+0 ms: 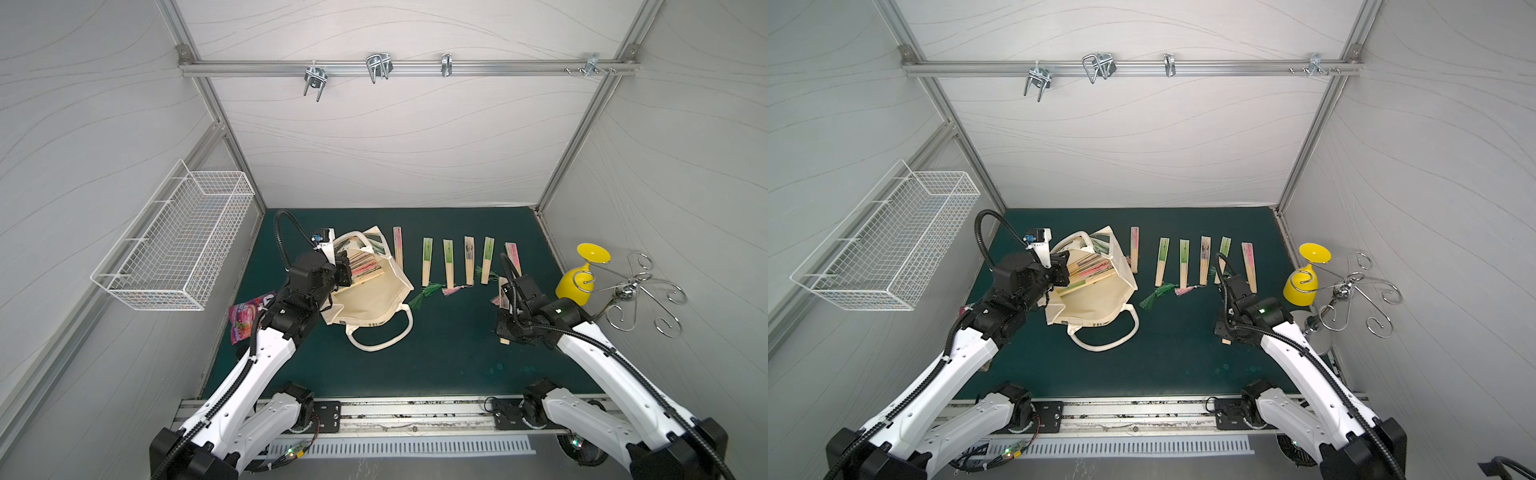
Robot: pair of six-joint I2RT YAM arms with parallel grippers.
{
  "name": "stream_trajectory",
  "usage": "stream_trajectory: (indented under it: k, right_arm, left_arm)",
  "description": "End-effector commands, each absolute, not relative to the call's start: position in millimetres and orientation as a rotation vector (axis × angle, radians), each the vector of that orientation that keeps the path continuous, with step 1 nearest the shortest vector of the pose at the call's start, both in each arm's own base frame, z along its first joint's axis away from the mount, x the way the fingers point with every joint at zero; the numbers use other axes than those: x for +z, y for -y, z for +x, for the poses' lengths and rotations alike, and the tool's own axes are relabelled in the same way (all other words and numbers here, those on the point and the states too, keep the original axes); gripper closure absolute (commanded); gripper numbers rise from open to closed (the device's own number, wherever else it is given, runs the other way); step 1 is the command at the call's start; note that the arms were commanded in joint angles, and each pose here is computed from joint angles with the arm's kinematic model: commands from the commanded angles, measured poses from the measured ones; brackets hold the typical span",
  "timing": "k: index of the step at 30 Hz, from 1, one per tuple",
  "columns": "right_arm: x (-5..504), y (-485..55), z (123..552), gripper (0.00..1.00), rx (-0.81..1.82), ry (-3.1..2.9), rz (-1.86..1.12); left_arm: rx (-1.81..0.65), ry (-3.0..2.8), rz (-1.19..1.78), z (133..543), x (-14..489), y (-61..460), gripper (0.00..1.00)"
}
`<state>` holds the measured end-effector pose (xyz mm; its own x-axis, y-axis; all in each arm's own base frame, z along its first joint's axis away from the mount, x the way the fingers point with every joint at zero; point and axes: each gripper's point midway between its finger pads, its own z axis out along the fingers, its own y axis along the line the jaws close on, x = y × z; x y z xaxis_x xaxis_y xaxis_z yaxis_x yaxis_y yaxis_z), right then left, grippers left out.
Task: Take out the folding fans from the tote bags
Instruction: Place the folding fan at the center of the board.
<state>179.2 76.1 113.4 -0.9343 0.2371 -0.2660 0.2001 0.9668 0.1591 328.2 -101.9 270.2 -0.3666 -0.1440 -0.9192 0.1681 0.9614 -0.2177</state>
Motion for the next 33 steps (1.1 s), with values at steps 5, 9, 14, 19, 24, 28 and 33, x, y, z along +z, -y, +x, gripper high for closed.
stream_trajectory:
  k: [5, 9, 14, 19, 24, 28, 33]
  right_arm:
    - [76.1, -77.3, 185.7, 0.98, 0.209, -2.9, 0.385]
    - [62.9, -75.8, 191.0, 0.94, 0.196, -2.903, 0.403]
    - [48.1, -78.1, 195.8, 0.87, 0.218, -2.913, 0.424]
    - [33.9, -75.9, 198.1, 0.76, 0.198, -2.941, 0.449]
    - [27.5, -75.9, 200.4, 0.6, 0.199, -2.955, 0.462]
    - [31.1, -74.9, 200.6, 0.47, 0.198, -2.946, 0.47]
    - [53.6, -76.2, 205.0, 0.43, 0.23, -2.892, 0.434]
  left_arm:
    - [-0.366, -1.828, 0.008, 324.9, 296.9, 102.3, 1.0]
    - [-0.374, -1.827, 0.009, 325.1, 297.0, 103.3, 1.0]
    - [-0.384, -1.832, 0.01, 325.9, 295.7, 105.1, 1.0]
    - [-0.394, -1.836, 0.011, 326.4, 294.6, 106.7, 1.0]
    - [-0.402, -1.836, 0.013, 326.1, 294.7, 107.8, 1.0]
    - [-0.409, -1.839, 0.019, 325.3, 293.6, 109.0, 1.0]
    - [-0.424, -1.841, 0.034, 322.6, 292.7, 111.4, 1.0]
